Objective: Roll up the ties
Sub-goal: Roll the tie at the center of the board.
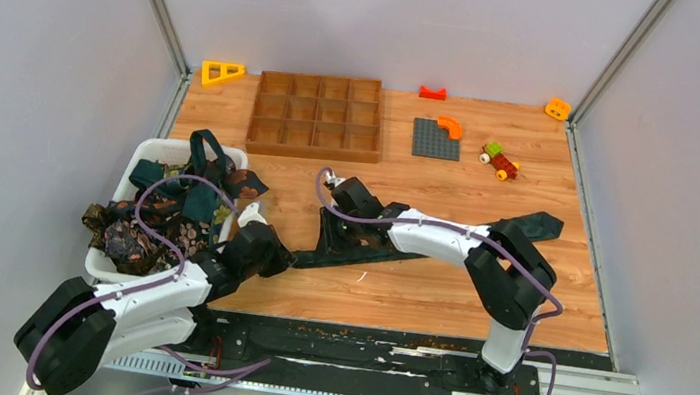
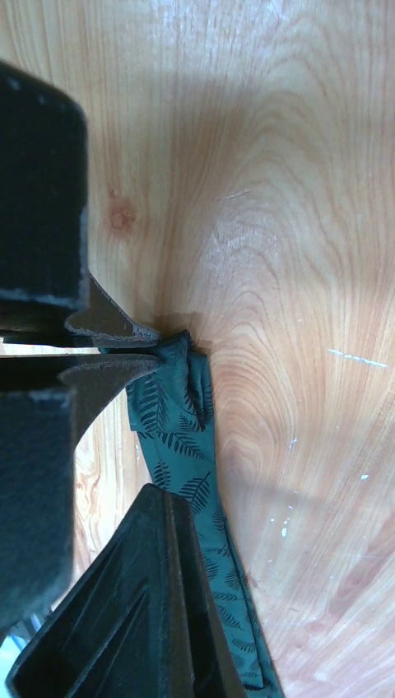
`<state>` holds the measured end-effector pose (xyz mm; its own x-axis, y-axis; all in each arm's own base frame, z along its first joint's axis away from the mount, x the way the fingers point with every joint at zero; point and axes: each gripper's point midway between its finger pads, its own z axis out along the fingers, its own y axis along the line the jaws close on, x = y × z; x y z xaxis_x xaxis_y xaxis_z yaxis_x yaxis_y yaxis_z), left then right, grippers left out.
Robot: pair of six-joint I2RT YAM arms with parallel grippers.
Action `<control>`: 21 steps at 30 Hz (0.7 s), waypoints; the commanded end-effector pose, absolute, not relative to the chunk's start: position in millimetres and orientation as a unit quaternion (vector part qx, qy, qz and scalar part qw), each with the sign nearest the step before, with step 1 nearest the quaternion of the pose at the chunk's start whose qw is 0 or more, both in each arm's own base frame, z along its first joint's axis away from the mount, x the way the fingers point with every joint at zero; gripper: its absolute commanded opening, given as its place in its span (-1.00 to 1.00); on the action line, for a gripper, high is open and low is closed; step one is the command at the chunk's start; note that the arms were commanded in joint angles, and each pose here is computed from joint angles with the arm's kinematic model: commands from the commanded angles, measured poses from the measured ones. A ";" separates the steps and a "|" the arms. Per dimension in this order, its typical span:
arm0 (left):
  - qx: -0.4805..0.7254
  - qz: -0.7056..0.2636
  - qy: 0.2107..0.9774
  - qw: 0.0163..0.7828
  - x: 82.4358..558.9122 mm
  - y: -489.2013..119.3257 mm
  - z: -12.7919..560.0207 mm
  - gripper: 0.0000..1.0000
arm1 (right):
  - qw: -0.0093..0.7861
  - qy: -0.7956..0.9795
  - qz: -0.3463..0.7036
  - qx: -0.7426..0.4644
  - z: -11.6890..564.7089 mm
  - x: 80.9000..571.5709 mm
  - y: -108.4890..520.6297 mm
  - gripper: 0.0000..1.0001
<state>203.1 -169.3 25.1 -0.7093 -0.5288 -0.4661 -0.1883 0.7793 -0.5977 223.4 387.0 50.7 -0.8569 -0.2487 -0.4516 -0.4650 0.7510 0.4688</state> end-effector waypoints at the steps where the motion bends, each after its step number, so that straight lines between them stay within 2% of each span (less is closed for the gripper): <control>1: -0.194 -0.245 0.886 0.342 210.8 -164.2 35.3 -1.00 | 0.206 0.901 0.315 -0.217 80.4 219.8 404.8 -0.56; 8: -0.190 -0.241 0.887 0.345 211.3 -163.1 38.5 -1.00 | 0.189 0.901 0.320 -0.223 64.9 215.7 420.1 -0.68; 21: -0.185 -0.237 0.887 0.351 210.9 -160.5 44.1 -1.00 | 0.170 0.910 0.303 -0.224 35.3 218.2 424.1 -0.76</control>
